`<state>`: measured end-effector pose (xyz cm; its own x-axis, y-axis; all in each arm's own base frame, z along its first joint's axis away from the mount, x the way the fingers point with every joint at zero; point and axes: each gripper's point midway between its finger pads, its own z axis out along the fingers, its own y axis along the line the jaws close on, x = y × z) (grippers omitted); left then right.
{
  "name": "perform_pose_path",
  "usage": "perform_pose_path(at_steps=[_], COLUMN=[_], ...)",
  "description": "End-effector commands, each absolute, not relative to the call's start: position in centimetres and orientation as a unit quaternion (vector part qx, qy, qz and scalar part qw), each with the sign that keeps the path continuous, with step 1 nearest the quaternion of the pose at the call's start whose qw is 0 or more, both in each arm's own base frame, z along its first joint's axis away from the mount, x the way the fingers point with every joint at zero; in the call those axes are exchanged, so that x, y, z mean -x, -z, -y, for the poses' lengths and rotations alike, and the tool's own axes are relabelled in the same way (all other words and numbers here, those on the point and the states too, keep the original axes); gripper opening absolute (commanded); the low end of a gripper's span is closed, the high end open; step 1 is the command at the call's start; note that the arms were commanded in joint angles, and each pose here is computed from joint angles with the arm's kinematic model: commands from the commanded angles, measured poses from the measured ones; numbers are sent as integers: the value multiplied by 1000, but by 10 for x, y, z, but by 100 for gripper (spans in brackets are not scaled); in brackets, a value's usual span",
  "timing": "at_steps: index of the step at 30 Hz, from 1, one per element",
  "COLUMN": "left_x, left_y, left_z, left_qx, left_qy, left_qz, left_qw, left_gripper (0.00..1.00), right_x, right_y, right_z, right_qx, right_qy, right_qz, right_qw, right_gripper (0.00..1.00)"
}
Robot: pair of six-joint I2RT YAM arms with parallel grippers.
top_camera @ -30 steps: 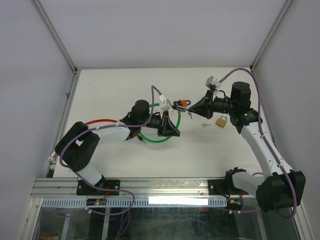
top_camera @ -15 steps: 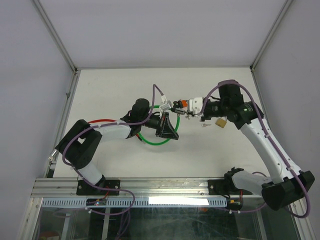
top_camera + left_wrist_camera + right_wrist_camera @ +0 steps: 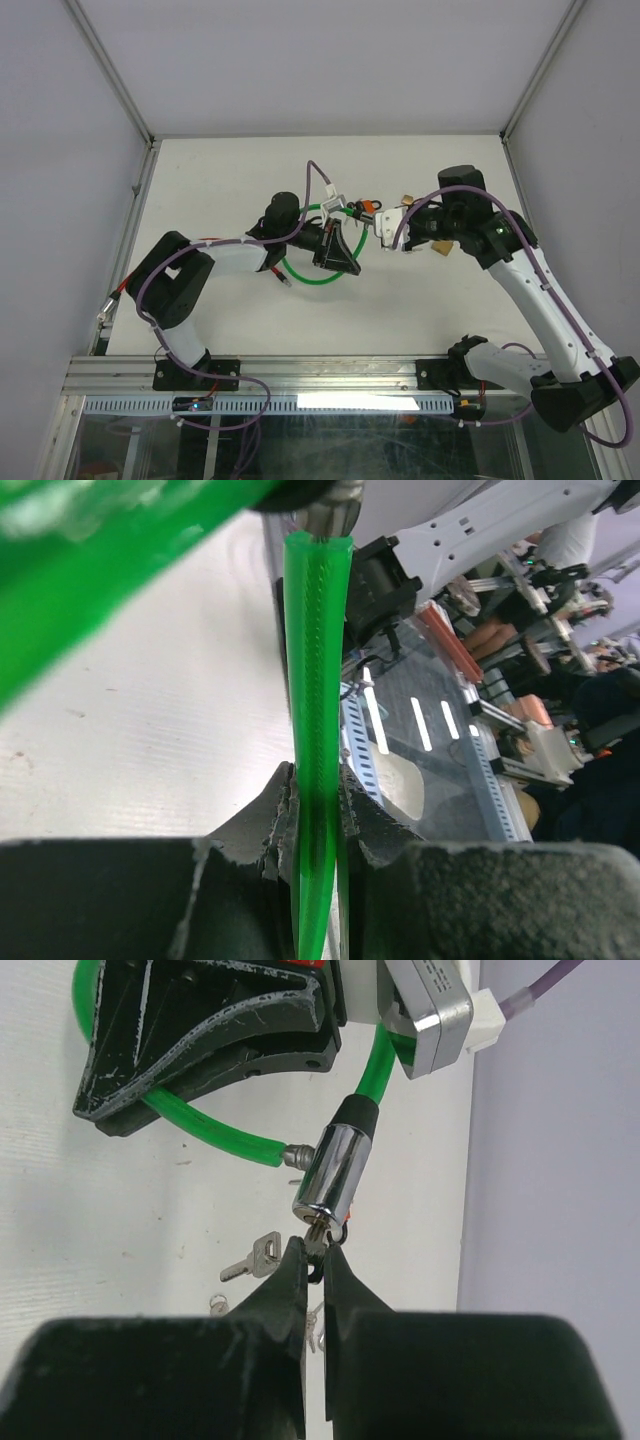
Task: Lock with the key
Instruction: Lock the lock.
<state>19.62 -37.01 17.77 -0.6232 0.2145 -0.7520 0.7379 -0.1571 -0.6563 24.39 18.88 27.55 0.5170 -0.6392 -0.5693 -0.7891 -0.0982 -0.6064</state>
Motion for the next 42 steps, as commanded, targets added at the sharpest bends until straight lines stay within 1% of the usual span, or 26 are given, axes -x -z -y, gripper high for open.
perform_pose_path(at_steps=[1, 5, 9, 16, 18, 20, 21, 23, 24, 25, 26, 27, 29, 32, 40, 41, 42], left_x=[-199, -196, -199, -213, -216, -218, -220, -223, -224, -226, -226, -229, -230, -227, -224, -224, -223], left_y=[-204, -209, -209, -195, -196, -195, -194, -195, -193, -193, -194, -195, -198, -200, -200, -201, -200], left_z=[364, 364, 363, 361, 360, 360, 360, 360, 359, 359, 359, 358, 359, 363, 378, 379, 379], left_qx=[-373, -356, -351, -308, -306, -310, -314, -330, -332, -336, -339, -342, -347, -360, -365, -366, -367], left_qy=[694, 712, 714, 704, 703, 697, 691, 675, 667, 659, 652, 643, 628, 612, 596, 595, 596], left_qz=[-595, -593, -592, -631, -632, -634, -635, -632, -636, -636, -636, -636, -633, -627, -628, -627, -627], left_qw=[160, 125, 130, 108, 115, 130, 144, 188, 201, 219, 236, 255, 290, 321, 343, 345, 344], left_gripper=[0, 0, 0, 0, 0, 0, 0, 0, 0, 0, 0, 0, 0, 0, 0, 0, 0], right_x=[-239, -241, -242, -243, -243, -248, -253, -260, -261, -259, -256, -252, -241, -257, -269, -260, -257], right_y=[-274, -260, -259, -261, -269, -286, -297, -308, -310, -312, -311, -311, -305, -301, -297, -300, -301], right_z=[-175, -174, -176, -171, -176, -181, -183, -180, -179, -181, -184, -187, -192, -190, -192, -195, -197], right_qx=[757, 761, 737, 710, 673, 611, 577, 485, 458, 429, 404, 386, 356, 383, 383, 319, 286], right_qy=[-34, -24, -40, -45, -76, -122, -147, -219, -255, -305, -357, -404, -491, -466, -467, -523, -546], right_qz=[-466, -466, -492, -521, -547, -583, -596, -644, -652, -657, -658, -655, -646, -609, -609, -643, -658], right_qw=[457, 450, 461, 472, 491, 521, 539, 549, 548, 540, 525, 509, 464, 515, 514, 458, 433], right_gripper=[0, 0, 0, 0, 0, 0, 0, 0, 2, 14, 30, 43, 63, 63, 63, 70, 60])
